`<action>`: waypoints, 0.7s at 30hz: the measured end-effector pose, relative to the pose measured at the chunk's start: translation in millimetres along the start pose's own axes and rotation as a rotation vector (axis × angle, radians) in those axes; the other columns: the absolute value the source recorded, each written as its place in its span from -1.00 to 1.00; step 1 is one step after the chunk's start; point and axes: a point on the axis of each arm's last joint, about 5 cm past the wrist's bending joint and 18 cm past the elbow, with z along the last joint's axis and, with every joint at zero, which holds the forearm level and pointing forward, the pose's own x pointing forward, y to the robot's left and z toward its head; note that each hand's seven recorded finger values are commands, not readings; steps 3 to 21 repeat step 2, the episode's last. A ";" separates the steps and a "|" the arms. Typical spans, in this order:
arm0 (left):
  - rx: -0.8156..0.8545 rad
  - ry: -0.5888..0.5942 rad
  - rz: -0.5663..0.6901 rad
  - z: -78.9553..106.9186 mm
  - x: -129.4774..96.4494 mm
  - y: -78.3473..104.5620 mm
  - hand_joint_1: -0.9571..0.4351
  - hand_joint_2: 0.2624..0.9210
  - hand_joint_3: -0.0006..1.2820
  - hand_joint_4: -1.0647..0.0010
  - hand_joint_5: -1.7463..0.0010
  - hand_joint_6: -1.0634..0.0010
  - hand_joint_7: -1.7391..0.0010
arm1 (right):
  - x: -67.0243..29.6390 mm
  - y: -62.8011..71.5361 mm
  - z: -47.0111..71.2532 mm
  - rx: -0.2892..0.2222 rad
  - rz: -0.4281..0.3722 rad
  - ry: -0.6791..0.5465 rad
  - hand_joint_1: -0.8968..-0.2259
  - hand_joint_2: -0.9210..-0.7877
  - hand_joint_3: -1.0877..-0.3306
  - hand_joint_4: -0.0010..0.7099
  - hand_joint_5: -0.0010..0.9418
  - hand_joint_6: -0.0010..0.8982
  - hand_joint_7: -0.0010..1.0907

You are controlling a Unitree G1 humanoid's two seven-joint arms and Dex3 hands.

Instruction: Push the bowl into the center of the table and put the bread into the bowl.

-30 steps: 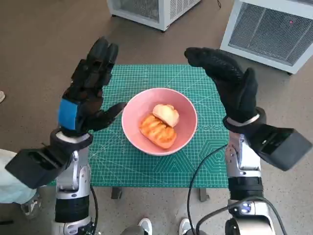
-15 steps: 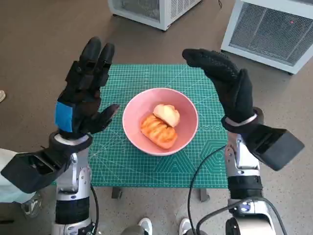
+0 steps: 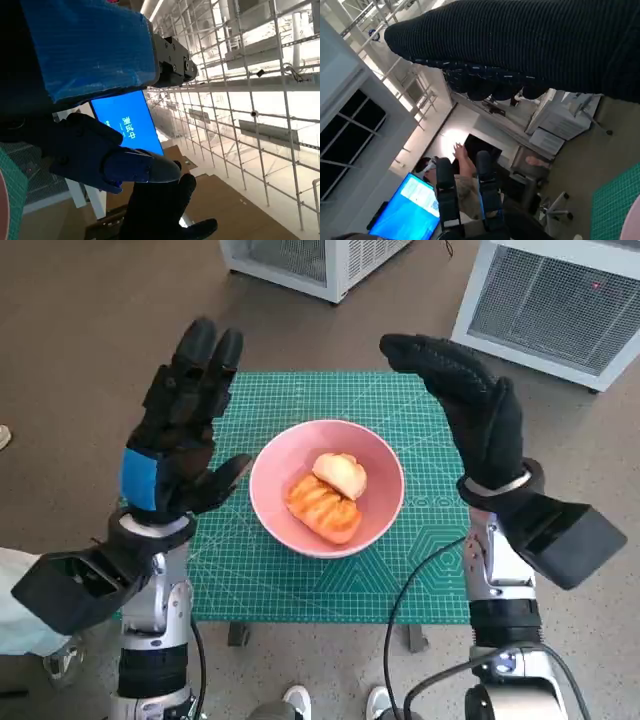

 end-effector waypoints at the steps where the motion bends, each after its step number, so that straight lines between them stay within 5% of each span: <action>1: 0.000 0.001 -0.002 -0.1 0.1 -0.3 -0.48 1.00 -0.56 0.62 0.99 0.50 0.92 | -0.6 0.2 -0.2 -0.001 -0.001 0.002 -0.41 -1.00 -0.19 -0.45 -0.99 -1.00 0.11; 21: 0.000 0.001 -0.004 -0.1 0.2 -0.4 -0.48 1.00 -0.56 0.62 0.99 0.50 0.92 | -1.4 0.3 -0.5 -0.002 -0.003 0.005 -0.41 -1.00 -0.19 -0.45 -0.99 -1.00 0.11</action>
